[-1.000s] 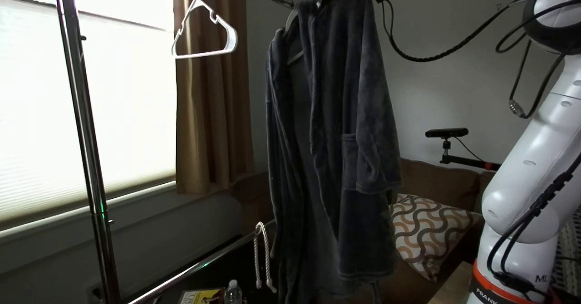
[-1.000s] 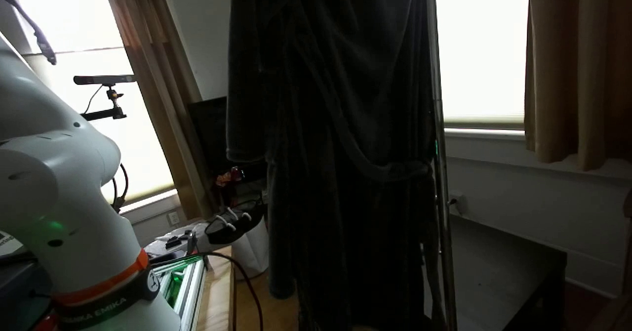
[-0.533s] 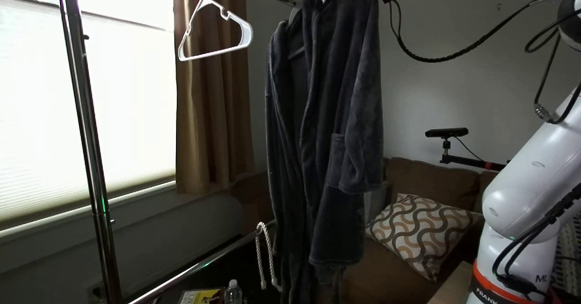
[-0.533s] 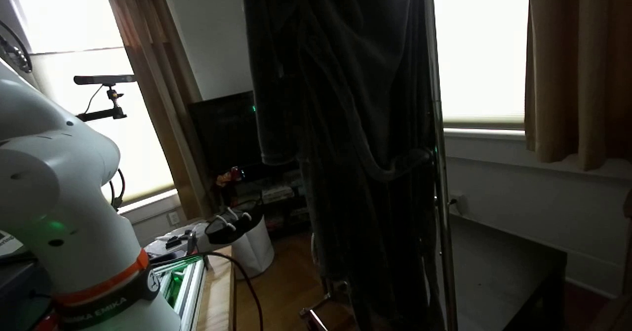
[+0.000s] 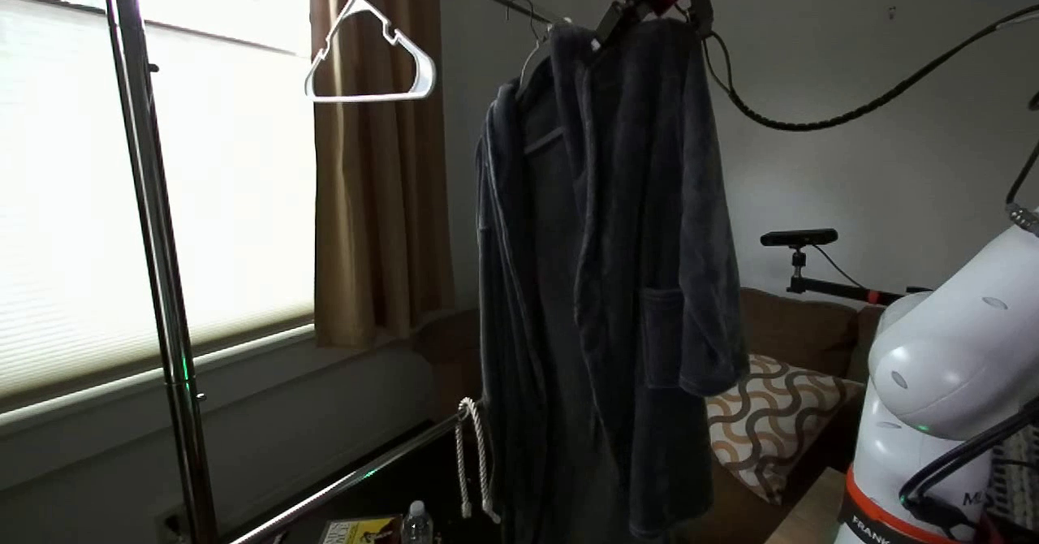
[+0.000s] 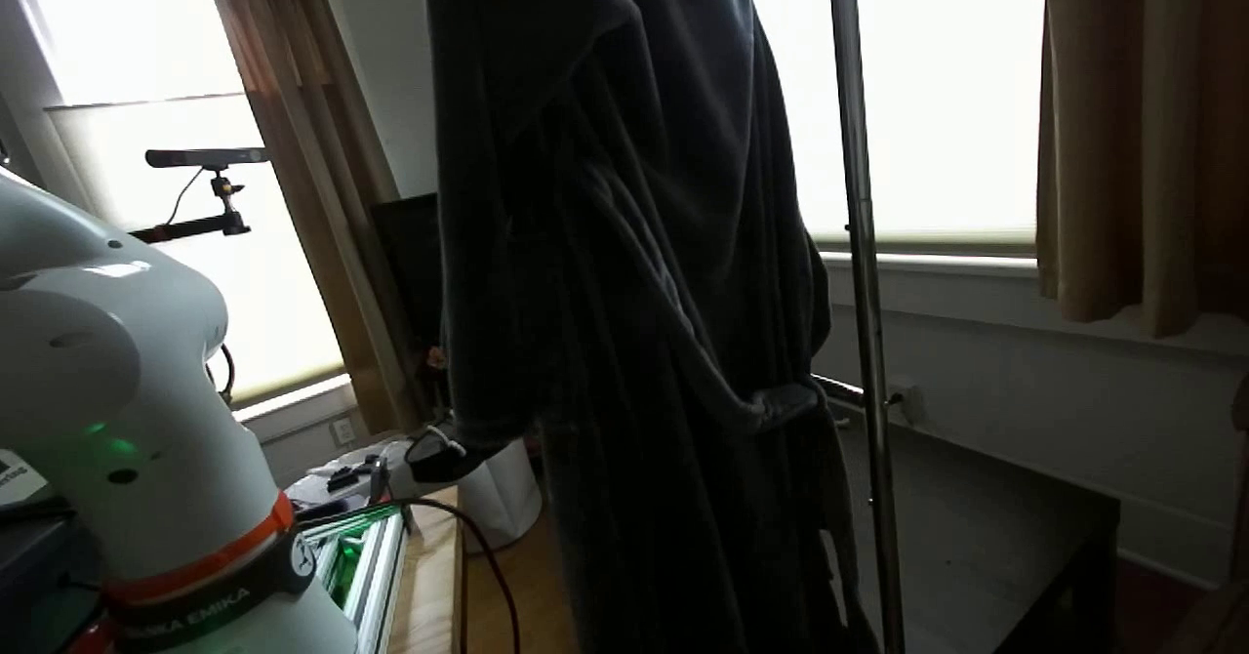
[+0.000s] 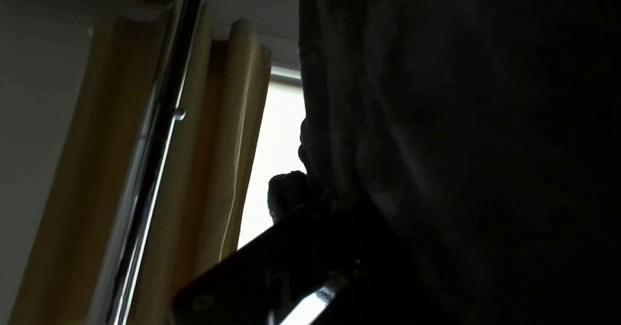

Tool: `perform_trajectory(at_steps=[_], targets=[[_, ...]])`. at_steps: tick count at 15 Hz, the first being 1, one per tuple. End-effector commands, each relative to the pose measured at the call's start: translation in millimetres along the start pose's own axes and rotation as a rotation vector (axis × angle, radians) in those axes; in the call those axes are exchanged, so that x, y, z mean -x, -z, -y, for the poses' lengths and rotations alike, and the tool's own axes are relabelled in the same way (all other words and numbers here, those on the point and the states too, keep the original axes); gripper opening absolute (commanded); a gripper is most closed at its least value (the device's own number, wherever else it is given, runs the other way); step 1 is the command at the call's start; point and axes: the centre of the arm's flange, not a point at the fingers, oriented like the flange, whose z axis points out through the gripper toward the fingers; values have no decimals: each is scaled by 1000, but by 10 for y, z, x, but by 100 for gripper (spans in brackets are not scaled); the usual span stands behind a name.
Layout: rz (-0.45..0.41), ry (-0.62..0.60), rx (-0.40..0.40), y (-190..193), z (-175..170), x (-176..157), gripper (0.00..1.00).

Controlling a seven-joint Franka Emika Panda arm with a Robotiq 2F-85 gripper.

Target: Move the clothes hanger with the robe from the top rail to the bottom rail

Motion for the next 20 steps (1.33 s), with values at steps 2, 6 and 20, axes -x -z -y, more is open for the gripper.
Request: perform_trajectory(at_steps=[2,6,20], targets=[[79,-23,-67,-503,201,426,2],[169,-76,-129,-940,360,546,2],[366,49,-300,-1676,1107,1286,2]])
